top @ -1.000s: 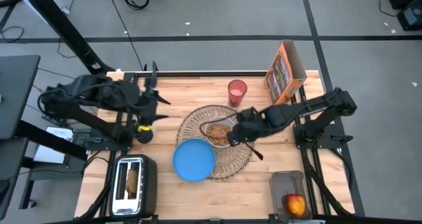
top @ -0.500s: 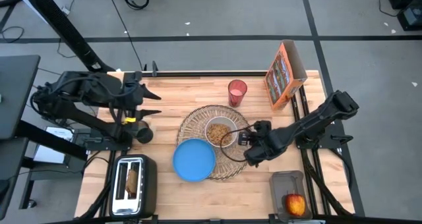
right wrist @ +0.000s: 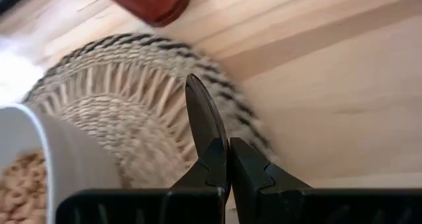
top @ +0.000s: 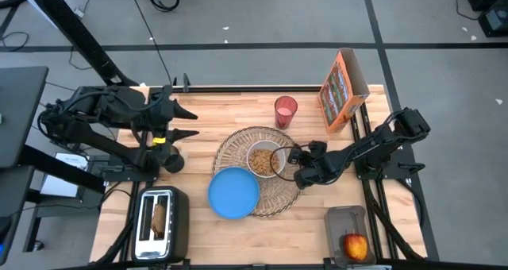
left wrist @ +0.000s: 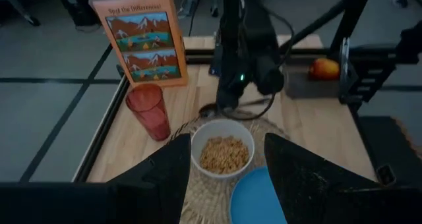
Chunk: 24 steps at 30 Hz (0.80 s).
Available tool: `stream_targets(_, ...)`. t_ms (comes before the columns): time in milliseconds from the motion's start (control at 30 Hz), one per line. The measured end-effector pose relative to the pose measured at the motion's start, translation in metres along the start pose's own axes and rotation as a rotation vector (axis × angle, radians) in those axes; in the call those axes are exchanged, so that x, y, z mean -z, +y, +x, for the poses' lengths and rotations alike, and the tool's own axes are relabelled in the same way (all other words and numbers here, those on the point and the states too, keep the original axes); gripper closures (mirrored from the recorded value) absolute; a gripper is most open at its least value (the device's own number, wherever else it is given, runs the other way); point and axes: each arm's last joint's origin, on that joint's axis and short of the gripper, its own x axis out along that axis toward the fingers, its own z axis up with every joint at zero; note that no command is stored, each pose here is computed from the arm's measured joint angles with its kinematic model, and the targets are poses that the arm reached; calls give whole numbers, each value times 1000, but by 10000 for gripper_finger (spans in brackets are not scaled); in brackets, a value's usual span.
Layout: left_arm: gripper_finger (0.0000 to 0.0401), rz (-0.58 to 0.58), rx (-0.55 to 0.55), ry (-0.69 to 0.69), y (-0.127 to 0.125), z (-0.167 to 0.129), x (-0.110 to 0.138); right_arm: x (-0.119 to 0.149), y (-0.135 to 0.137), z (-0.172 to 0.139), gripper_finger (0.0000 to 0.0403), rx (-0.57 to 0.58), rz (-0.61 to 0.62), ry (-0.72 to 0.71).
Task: Arrange a breakfast setting
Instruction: Put the spoon on the right side of the white bowl
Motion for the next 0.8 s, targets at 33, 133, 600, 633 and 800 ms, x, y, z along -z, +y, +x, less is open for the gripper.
stream_targets(33,202,-3,1,-10,0,0,-1,1,1,2,393,-17,13,5)
stream_targets(133,202,-8,2,-25,0,0,-3,0,4,5,393,-55,5,-11)
stream_targets(600,202,-95,5,-31,0,0,-3,19,15,5,393,-71,-47,-123)
stream_targets(633,202,-107,5,-31,0,0,-3,20,15,4,393,-66,-36,-140)
stream_targets(800,202,-133,6,-30,0,0,-3,26,12,9,393,-63,-57,-190)
